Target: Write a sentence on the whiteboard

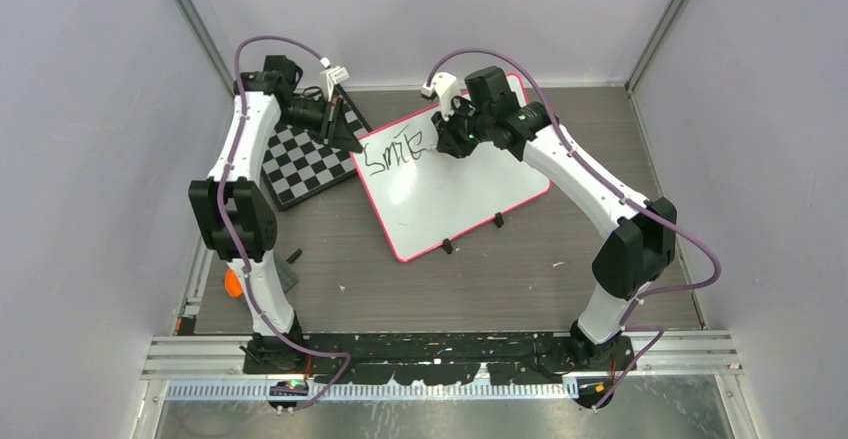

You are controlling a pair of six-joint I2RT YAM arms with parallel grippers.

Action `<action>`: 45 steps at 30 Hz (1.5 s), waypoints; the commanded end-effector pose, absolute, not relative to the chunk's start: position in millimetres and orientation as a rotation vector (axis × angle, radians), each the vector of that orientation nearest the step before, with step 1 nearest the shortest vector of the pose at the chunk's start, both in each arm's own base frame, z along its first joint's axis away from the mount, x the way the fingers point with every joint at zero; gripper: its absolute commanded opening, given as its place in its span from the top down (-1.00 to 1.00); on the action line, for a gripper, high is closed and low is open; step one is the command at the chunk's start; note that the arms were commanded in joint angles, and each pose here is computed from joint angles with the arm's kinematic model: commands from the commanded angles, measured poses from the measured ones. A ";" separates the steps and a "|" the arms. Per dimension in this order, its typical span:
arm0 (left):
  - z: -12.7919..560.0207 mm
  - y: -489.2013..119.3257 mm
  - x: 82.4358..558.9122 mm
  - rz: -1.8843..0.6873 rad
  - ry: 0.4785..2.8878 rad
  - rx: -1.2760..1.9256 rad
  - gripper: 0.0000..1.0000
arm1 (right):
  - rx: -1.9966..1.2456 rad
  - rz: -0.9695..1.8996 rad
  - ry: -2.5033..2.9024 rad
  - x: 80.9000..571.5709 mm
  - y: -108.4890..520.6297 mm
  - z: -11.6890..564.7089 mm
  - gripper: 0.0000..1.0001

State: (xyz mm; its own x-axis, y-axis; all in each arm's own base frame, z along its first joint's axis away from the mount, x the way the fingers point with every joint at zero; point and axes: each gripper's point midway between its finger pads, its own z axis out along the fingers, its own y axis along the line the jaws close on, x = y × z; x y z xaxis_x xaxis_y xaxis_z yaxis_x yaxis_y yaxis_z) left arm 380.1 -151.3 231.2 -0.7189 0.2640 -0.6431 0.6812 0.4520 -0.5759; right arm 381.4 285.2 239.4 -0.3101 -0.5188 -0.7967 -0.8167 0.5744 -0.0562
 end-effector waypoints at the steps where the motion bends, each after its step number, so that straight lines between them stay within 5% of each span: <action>1: 221.1 -156.5 385.3 -1.128 2.249 0.877 1.00 | -1.018 0.387 1.932 391.3 272.6 267.1 0.99; 12: 234.7 -149.6 410.6 -1.068 2.188 0.951 1.00 | -0.964 0.583 1.814 363.8 285.7 316.6 0.99; 20: 247.8 -150.8 435.3 -1.030 2.152 0.928 0.68 | -0.909 0.604 1.820 359.0 282.2 323.7 0.99; 31: 268.2 -143.7 401.2 -1.155 2.169 0.739 -0.15 | -0.847 0.634 1.853 351.6 278.1 313.3 0.99; 45: 237.5 -128.4 369.2 -1.158 2.136 0.495 -0.35 | -0.807 0.639 1.906 344.2 265.7 290.5 0.99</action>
State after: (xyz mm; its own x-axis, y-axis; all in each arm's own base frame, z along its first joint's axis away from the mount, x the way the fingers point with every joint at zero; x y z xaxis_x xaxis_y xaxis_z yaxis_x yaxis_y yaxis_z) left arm 358.3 -123.2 229.3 -0.7716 0.0761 -0.6315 0.5607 0.5504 -0.6187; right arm 343.4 270.6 269.9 -0.3914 -0.3184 -0.8634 -0.7628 0.6371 0.1109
